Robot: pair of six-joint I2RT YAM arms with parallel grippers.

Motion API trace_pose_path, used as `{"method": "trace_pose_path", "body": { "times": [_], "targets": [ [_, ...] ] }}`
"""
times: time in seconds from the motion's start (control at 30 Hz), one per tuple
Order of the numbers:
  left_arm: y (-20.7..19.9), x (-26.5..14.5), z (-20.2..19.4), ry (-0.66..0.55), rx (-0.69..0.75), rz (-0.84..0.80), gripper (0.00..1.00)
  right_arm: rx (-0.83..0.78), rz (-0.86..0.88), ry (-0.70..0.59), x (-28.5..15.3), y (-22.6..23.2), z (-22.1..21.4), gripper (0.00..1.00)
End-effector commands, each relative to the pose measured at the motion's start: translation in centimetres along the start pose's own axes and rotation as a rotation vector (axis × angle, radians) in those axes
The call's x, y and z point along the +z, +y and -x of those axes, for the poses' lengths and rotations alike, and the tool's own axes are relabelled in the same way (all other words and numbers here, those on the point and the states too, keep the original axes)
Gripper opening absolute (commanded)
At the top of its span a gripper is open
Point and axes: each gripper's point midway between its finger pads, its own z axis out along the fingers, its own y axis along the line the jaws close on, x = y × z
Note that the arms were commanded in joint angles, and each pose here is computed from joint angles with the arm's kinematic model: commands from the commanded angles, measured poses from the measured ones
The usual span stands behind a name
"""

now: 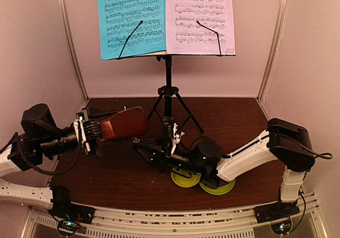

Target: Set up the instrument practice props

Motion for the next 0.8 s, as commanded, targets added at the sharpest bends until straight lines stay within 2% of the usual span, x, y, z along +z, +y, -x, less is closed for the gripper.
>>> {"method": "trace_pose_path", "body": {
  "times": [0.0, 0.13, 0.3, 0.77],
  "targets": [
    [3.8, -1.7, 5.5, -0.2, 0.013, 0.115, 0.08, 0.051, 0.036, -0.141, 0.5, 1.3, 4.7, 0.28],
    [3.9, -1.9, 5.8, -0.208, 0.022, 0.114, 0.08, 0.129, 0.042, -0.176, 0.5, 0.8, 5.5, 0.2],
    [4.2, -2.4, 6.4, -0.234, 0.031, 0.124, 0.08, 0.217, 0.069, -0.227, 0.1, 0.2, 6.6, 0.0],
    [5.0, -2.7, 8.1, -0.277, 0.129, 0.139, 0.08, 0.415, 0.193, -0.268, 0.8, 1.4, 9.5, 0.0]
  ]
}}
